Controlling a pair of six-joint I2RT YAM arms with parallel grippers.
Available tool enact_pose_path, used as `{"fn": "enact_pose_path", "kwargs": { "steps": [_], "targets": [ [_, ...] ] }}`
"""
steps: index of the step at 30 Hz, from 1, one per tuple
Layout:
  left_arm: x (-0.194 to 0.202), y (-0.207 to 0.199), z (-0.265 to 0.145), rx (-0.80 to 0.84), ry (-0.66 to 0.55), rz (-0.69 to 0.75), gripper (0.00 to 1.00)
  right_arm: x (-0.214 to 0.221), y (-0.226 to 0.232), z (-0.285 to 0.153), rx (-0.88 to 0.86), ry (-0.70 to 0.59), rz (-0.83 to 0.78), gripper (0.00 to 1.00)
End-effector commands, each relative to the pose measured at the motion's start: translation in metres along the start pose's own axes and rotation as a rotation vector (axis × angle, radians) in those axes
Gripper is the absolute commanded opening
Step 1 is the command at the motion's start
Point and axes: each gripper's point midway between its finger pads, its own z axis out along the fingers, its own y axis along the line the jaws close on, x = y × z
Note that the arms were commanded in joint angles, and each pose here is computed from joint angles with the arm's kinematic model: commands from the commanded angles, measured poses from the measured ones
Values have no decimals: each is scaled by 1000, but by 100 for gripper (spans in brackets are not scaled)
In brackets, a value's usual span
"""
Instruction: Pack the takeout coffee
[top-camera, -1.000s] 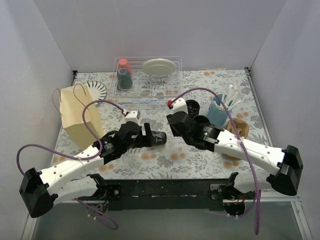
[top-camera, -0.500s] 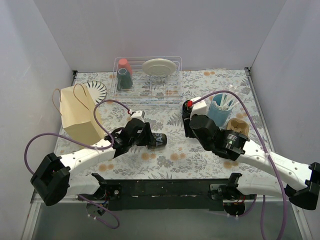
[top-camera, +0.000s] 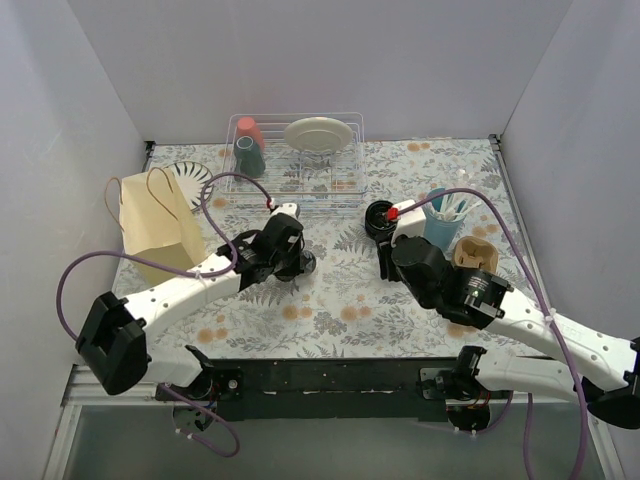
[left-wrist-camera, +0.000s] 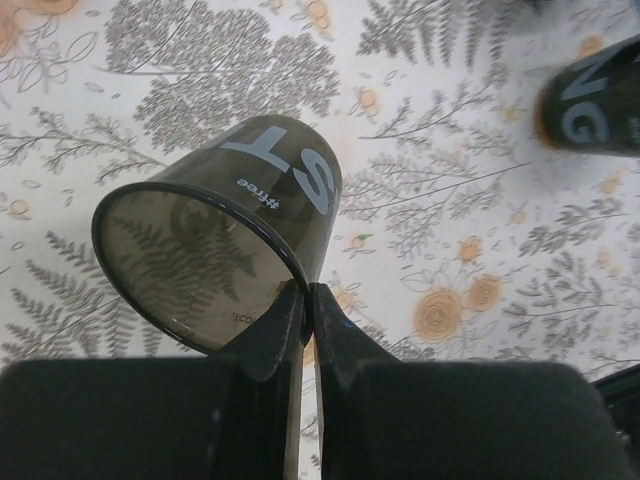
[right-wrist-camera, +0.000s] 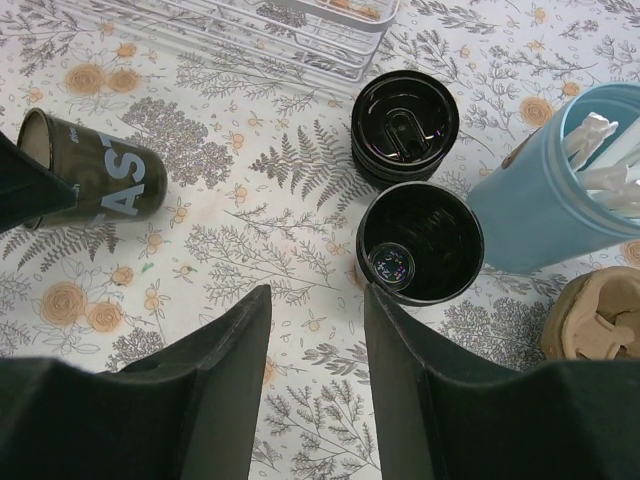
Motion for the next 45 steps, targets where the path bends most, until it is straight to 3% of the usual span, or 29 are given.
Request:
{"fn": "enact_pose_path", "kwargs": {
  "steps": [1,5,11,21,28,36,38,41,42,45],
  "targets": [
    [25,39,-6,-212,167,100,0,-2,-3,-6,-11,-33,58,49],
    [32,43,-7,-305,247,151,0,3,-6,-7,-9,-36,60,50],
    [26,25,-12,-294,249,199,0,7,-9,-10,-5,-37,63,50],
    [26,4,-10,-253,263,256,14,11,-13,-12,-4,-37,70,50],
    [13,-18,-11,-155,226,247,30,9,-14,-13,-2,-39,74,50],
    [-39,-65,-39,34,50,202,52,14,-12,-12,-5,-21,74,50],
    [-56,-67,-50,44,-20,185,55,14,-12,-12,-5,-21,80,50],
    [-73,-58,-62,11,-109,152,67,14,-12,-12,0,-15,85,50],
    [-75,-54,-64,2,-125,146,73,13,-14,-13,5,-18,89,50],
    [-73,-36,-66,-44,-146,122,80,12,-15,-11,24,-16,80,50]
  ]
}}
